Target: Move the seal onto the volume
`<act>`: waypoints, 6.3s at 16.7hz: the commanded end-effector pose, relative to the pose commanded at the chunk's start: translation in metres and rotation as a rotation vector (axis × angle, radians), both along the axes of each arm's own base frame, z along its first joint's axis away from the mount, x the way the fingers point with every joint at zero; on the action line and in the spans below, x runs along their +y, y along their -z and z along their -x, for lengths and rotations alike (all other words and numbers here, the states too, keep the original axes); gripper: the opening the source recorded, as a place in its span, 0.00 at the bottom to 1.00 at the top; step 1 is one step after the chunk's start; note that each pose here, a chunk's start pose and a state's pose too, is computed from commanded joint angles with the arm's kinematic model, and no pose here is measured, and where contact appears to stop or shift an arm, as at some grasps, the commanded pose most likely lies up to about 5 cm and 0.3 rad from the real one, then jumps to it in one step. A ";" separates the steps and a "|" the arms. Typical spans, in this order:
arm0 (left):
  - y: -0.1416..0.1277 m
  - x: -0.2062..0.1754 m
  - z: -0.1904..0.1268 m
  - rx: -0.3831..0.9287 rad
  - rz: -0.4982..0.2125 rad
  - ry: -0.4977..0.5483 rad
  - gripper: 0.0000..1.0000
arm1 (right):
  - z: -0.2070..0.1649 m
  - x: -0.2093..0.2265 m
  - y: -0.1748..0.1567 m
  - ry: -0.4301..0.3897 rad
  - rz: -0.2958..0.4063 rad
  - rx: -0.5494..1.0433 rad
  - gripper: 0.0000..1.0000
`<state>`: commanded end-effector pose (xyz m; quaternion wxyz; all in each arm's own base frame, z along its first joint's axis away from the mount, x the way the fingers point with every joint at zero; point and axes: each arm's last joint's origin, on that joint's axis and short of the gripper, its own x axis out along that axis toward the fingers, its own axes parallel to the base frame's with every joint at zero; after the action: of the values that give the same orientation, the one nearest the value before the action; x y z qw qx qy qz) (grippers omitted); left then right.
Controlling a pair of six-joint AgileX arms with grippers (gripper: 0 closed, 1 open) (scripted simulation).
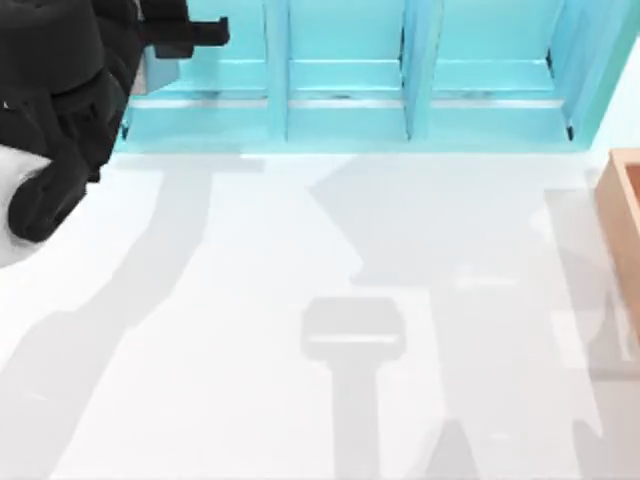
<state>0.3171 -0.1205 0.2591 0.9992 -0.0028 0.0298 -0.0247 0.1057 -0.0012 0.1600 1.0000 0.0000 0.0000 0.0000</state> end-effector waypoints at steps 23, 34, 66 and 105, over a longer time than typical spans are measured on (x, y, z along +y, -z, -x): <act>0.014 -0.059 0.049 0.167 0.452 -0.109 0.00 | 0.000 0.000 0.000 0.000 0.000 0.000 1.00; 0.099 -0.179 0.072 0.188 1.171 -0.354 0.00 | 0.000 0.000 0.000 0.000 0.000 0.000 1.00; 0.158 -0.227 0.102 0.109 1.517 -0.387 0.00 | 0.000 0.000 0.000 0.000 0.000 0.000 1.00; 0.159 -0.229 0.233 0.116 1.491 -0.421 1.00 | 0.000 0.000 0.000 0.000 0.000 0.000 1.00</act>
<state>0.0836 -0.3495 0.0999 0.7138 -0.6813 0.0563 0.1524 0.1057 -0.0012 0.1600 1.0000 0.0000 0.0000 0.0000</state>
